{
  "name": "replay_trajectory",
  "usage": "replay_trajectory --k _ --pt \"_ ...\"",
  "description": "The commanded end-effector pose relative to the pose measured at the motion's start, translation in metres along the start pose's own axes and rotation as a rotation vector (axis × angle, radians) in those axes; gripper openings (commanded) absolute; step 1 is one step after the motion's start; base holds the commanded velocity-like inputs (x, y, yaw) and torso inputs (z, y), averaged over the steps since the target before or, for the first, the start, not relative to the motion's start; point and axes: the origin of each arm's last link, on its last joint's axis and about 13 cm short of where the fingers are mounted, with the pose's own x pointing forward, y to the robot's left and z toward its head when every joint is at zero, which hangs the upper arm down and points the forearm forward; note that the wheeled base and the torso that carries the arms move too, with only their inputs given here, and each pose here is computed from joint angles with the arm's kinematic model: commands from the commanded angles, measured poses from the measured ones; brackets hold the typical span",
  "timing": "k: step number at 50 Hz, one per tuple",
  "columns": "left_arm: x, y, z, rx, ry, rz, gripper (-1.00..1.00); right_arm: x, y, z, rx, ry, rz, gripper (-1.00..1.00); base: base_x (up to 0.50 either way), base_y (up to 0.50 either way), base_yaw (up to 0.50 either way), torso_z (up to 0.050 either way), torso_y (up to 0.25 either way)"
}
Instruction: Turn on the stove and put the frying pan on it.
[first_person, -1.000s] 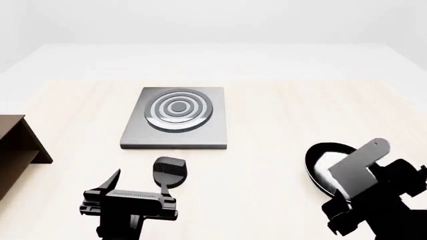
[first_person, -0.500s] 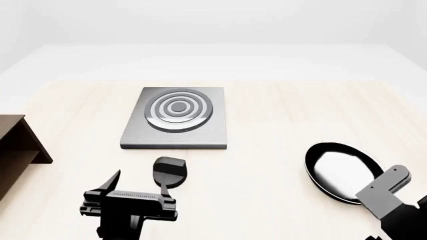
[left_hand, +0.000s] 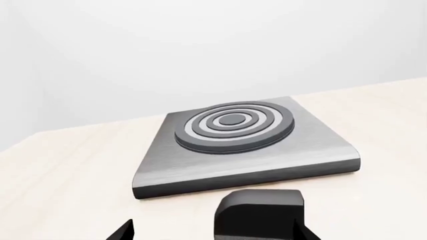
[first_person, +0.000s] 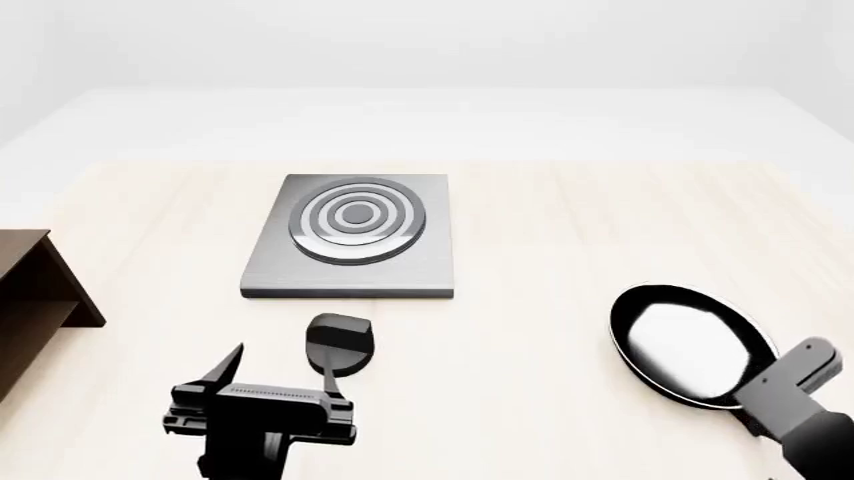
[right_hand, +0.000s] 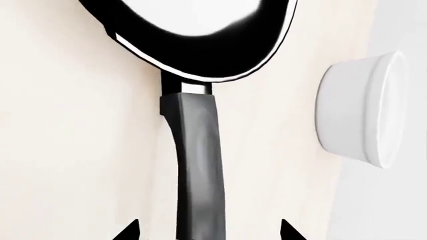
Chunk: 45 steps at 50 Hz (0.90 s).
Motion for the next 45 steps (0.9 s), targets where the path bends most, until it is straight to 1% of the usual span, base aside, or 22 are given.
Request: replay_trajectory --k 1,10,19,28,32,45 --pt "0.001 0.0 0.0 -0.023 0.0 -0.02 1.0 0.006 -0.002 0.013 0.044 -0.052 0.033 1.0 0.0 0.0 0.0 0.0 0.0" --pt "0.001 0.0 -0.001 -0.022 0.001 -0.016 1.0 0.028 0.011 0.016 0.034 -0.062 0.057 1.0 0.0 0.0 0.0 0.0 0.0" --pt "0.002 0.0 -0.001 -0.018 0.0 -0.015 1.0 0.047 0.022 0.012 0.024 -0.035 0.093 1.0 0.0 0.0 0.0 0.0 0.0" --pt "0.001 -0.001 0.0 -0.013 0.001 -0.014 1.0 0.051 0.02 0.008 0.029 -0.004 0.102 1.0 0.01 0.0 0.0 -0.003 0.0" --pt "0.002 -0.002 0.001 -0.01 0.002 -0.017 1.0 0.051 0.016 0.003 0.058 0.016 0.084 1.0 0.01 0.0 0.0 -0.005 0.0" --pt "0.002 -0.003 0.002 -0.003 -0.002 -0.022 1.0 0.048 0.01 -0.003 0.085 0.033 0.047 1.0 0.01 0.0 0.0 -0.004 0.0"
